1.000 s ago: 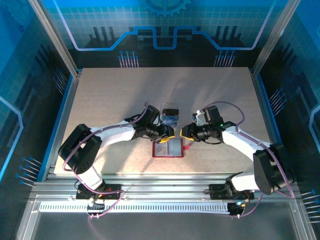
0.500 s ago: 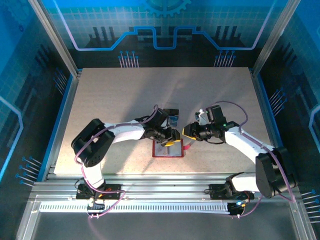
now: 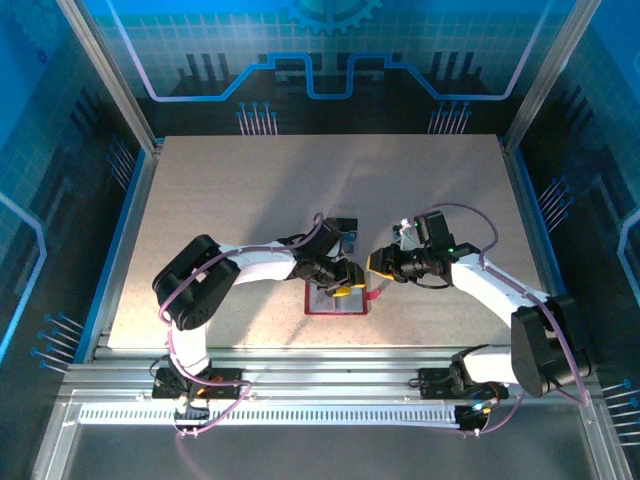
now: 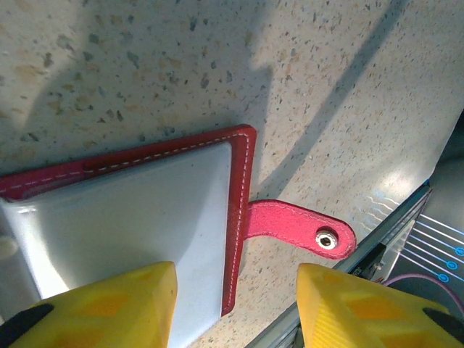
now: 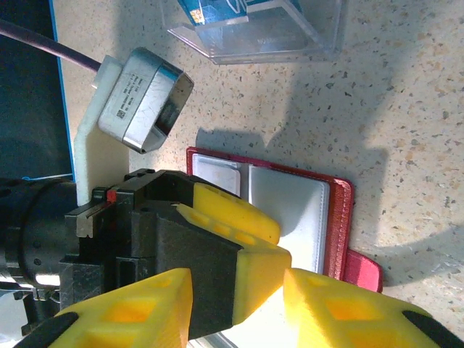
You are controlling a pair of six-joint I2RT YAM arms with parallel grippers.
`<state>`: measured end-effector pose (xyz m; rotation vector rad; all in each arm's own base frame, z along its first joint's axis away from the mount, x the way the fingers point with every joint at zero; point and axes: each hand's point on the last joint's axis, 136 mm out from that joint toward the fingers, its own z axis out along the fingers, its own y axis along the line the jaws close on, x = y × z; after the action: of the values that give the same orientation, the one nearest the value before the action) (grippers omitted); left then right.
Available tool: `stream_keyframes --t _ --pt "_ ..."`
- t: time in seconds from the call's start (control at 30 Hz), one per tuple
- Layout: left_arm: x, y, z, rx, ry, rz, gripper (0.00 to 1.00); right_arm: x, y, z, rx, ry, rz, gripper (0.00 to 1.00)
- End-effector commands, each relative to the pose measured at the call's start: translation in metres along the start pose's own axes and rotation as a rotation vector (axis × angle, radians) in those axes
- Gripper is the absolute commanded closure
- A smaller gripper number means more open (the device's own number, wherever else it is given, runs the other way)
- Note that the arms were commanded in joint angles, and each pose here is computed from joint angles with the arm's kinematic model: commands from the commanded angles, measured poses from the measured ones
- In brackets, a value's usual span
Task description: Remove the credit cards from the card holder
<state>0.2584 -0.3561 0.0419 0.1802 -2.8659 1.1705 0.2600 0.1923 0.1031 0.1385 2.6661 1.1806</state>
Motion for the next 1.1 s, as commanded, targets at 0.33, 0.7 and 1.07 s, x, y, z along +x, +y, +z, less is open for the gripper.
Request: stream_keyframes --t 0.33,0.7,1.07 --pt "0.000 -0.017 -0.008 0.017 0.014 0.016 0.52 0.006 -0.002 -0.001 -0.018 0.017 0.007 0.61" --pt "-0.009 -0.009 -0.036 0.019 -0.047 0.010 0.51 0.004 -0.001 0.003 -0.036 0.024 0.019 0.61" --pt "-0.016 0.028 -0.073 0.053 -0.153 -0.079 0.52 0.006 0.005 0.021 -0.057 0.075 0.025 0.61"
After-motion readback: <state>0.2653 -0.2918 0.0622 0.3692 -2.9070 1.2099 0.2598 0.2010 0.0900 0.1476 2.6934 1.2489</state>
